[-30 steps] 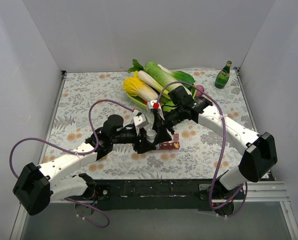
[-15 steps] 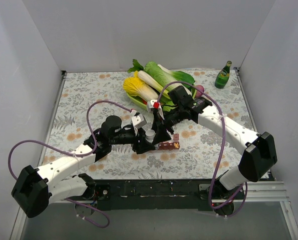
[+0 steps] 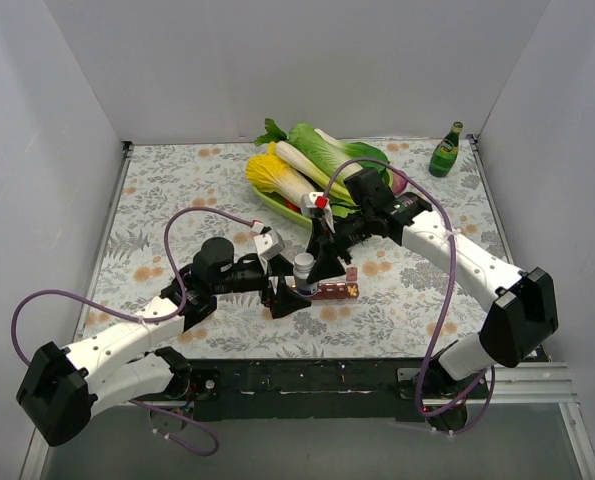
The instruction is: Sort the pills into containers
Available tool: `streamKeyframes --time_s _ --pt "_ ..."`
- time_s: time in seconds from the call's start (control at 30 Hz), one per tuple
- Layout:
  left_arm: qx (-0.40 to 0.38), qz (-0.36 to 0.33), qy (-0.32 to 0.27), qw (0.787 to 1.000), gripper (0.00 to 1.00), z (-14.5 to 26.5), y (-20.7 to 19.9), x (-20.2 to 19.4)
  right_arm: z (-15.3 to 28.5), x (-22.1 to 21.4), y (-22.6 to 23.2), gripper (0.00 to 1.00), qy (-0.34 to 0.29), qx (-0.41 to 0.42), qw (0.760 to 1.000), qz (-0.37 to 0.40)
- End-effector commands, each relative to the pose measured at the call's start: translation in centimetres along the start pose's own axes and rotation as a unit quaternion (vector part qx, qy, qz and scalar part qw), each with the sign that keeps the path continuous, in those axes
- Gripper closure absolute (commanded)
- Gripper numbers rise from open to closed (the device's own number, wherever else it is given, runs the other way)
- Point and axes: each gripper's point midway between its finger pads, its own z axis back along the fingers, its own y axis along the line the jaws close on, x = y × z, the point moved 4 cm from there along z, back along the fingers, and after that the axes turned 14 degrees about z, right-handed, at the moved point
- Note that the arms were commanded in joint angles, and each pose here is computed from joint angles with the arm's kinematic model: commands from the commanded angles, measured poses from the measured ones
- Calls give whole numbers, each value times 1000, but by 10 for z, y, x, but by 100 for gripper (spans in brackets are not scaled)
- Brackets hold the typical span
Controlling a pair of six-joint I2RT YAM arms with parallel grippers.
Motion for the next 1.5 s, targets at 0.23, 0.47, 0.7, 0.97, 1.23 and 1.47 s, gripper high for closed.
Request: streamKeyframes --time_s 0.23,0.47,0.7,0.97,1.23,1.47 --pt "0 8 -114 993 2 7 -2 14 10 22 6 72 -58 6 998 16" --pt "-11 7 -167 986 2 4 -4 28 17 24 2 72 -85 1 996 -3" --pt "-15 10 -165 986 4 -10 -3 28 20 24 3 72 -95 -3 995 -8" --pt "-2 10 -163 987 10 -19 1 31 20 23 4 72 -101 -2 995 -13" --pt "-9 15 -152 988 27 -27 -1 31 21 22 4 72 -101 -5 995 -16" --pt "-11 19 -139 990 67 -25 -2 25 22 20 1 71 -102 -12 995 -20"
